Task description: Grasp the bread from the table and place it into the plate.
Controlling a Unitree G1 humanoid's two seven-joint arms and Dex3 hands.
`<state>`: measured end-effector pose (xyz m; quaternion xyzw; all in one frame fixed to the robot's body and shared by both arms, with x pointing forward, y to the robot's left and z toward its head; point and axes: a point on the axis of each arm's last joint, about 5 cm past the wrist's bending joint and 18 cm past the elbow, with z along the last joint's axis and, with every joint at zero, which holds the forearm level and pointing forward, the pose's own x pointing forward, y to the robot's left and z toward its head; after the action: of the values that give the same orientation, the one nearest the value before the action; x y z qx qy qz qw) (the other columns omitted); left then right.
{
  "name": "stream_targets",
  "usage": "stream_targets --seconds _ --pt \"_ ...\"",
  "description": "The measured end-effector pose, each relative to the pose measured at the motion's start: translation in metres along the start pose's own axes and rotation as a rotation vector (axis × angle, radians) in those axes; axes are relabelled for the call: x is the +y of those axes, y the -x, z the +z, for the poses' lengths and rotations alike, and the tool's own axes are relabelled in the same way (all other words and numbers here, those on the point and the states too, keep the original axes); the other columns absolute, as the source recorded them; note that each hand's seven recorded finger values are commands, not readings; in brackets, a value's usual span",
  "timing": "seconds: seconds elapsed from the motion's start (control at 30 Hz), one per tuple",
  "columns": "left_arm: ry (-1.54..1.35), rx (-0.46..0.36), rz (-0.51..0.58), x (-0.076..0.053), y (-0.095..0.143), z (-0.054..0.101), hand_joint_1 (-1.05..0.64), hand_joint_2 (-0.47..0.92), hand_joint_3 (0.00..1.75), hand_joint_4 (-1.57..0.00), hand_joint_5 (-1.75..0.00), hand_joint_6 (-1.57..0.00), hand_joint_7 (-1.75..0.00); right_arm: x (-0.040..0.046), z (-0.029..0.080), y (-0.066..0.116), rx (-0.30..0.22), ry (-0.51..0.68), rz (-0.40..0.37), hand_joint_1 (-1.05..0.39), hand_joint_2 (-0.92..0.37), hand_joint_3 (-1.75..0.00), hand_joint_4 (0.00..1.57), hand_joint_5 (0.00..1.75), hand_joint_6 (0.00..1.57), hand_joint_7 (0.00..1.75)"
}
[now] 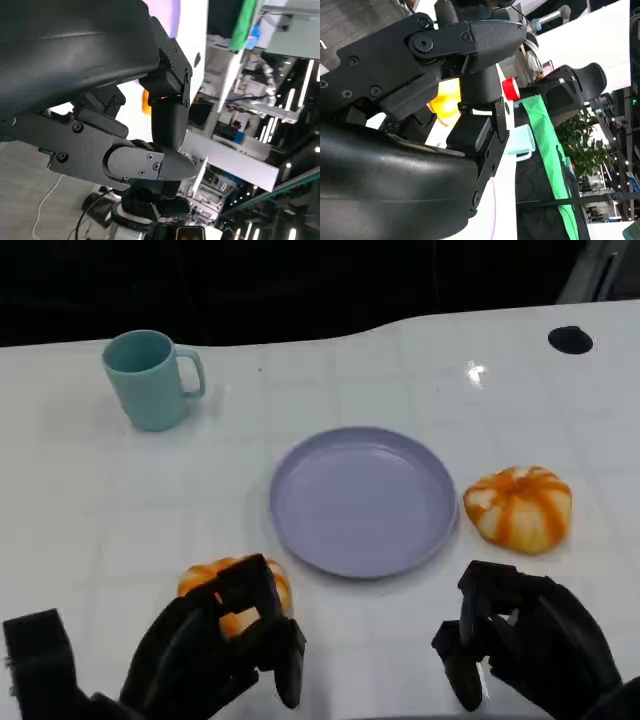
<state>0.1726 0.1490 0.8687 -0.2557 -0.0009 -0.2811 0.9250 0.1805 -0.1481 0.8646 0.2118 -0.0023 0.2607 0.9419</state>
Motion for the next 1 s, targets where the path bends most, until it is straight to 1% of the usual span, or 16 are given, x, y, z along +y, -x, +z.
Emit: stream_targets --seconds 0.03,0.13,0.17,0.23,0.27,0.3,0.37,0.43,0.5,0.57,0.63,0.7,0.73,0.83,0.9,1.0 --pt "-0.006 -0.009 0.001 0.0 0.0 0.001 -0.62 0.92 0.29 -0.87 -1.75 -0.61 -1.75 0.0 0.0 0.0 0.001 0.001 -0.004 -0.98 -0.77 -0.4 1.19 1.68 1.03 1.52" --pt "-0.022 -0.032 -0.001 0.0 0.0 0.004 -0.61 0.92 0.25 -0.76 -1.75 -0.53 -1.68 0.0004 0.0 0.0 0.001 0.001 -0.006 -0.98 -0.77 -0.4 1.19 1.68 1.03 1.53" --pt "-0.029 -0.042 -0.002 0.0 0.0 0.005 -0.59 0.92 0.23 -0.68 -1.75 -0.53 -1.54 0.0005 0.0 0.0 0.0 0.001 -0.005 -0.98 -0.77 -0.4 1.19 1.68 1.03 1.53" --pt "-0.054 -0.06 0.001 0.001 0.001 0.01 -0.58 0.92 0.23 -0.61 -1.75 -0.55 -1.4 0.0007 0.0 -0.001 0.0 0.001 -0.004 -0.97 -0.77 -0.4 1.19 1.68 1.03 1.53" --pt "-0.077 -0.071 0.003 0.002 0.001 0.014 -0.6 0.92 0.25 -0.55 -1.72 -0.54 -1.28 0.0008 0.0 -0.001 -0.001 0.001 -0.004 -0.97 -0.77 -0.4 1.19 1.68 1.03 1.53" --pt "-0.112 -0.089 0.005 0.003 0.001 0.018 -0.6 0.92 0.26 -0.53 -1.7 -0.54 -1.22 0.0008 0.0 -0.001 -0.001 0.0 -0.004 -0.98 -0.77 -0.4 1.19 1.68 1.03 1.53" --pt "-0.199 -0.124 0.003 0.005 0.0 0.026 -0.6 0.92 0.27 -0.52 -1.69 -0.54 -1.17 0.0008 0.0 -0.001 -0.001 0.0 -0.003 -0.98 -0.77 -0.4 1.19 1.68 1.03 1.53" --pt "-0.269 -0.143 -0.001 0.005 -0.002 0.031 -0.61 0.92 0.25 -0.48 -1.49 -0.51 -0.84 0.0009 0.0 -0.001 -0.002 0.0 -0.001 -0.98 -0.77 -0.4 1.19 1.68 1.03 1.52" --pt "-0.41 -0.122 0.0 0.007 -0.001 0.04 -0.63 0.92 0.23 -0.47 -1.26 -0.52 -0.51 0.001 0.0 -0.001 -0.002 -0.001 0.001 -0.97 -0.77 -0.4 1.19 1.67 1.03 1.51" --pt "-0.59 -0.1 -0.006 0.011 0.0 0.053 -0.63 0.92 0.16 -0.45 -1.05 -0.54 -0.28 0.0008 0.0 -0.001 -0.003 -0.001 0.0 -0.97 -0.77 -0.4 1.19 1.66 1.03 1.51" --pt "-0.731 -0.079 -0.006 0.011 0.002 0.065 -0.62 0.92 0.11 -0.43 -0.94 -0.54 -0.17 0.0008 0.0 -0.001 -0.004 -0.002 0.001 -0.96 -0.77 -0.4 1.19 1.67 1.03 1.51" --pt "-0.847 -0.056 0.002 0.009 0.003 0.074 -0.64 0.92 0.09 -0.37 -0.85 -0.49 -0.1 0.0008 0.0 -0.001 -0.004 -0.002 0.002 -0.97 -0.77 -0.4 1.19 1.67 1.02 1.52" --pt "-0.914 -0.045 0.005 0.007 0.004 0.078 -0.65 0.92 0.09 -0.36 -0.83 -0.48 -0.08 0.0009 0.0 -0.001 -0.004 -0.002 0.002 -0.97 -0.77 -0.4 1.19 1.67 1.02 1.52" --pt "-1.124 0.002 0.015 0.002 0.007 0.088 -0.7 0.92 0.1 -0.37 -0.69 -0.46 -0.03 0.0013 0.0 -0.001 -0.003 -0.002 0.005 -0.97 -0.77 -0.4 1.19 1.68 1.02 1.53" --pt "-1.278 0.04 0.02 -0.002 0.009 0.094 -0.71 0.92 0.11 -0.37 -0.54 -0.44 -0.01 0.0016 0.0 -0.001 -0.003 -0.001 0.007 -0.97 -0.77 -0.4 1.19 1.68 1.03 1.53" --pt "-1.488 0.124 0.005 -0.009 0.009 0.099 -0.71 0.92 0.11 -0.34 -0.46 -0.41 0.0 0.0025 0.001 -0.002 -0.006 0.002 0.01 -0.97 -0.78 -0.4 1.19 1.67 1.02 1.53"
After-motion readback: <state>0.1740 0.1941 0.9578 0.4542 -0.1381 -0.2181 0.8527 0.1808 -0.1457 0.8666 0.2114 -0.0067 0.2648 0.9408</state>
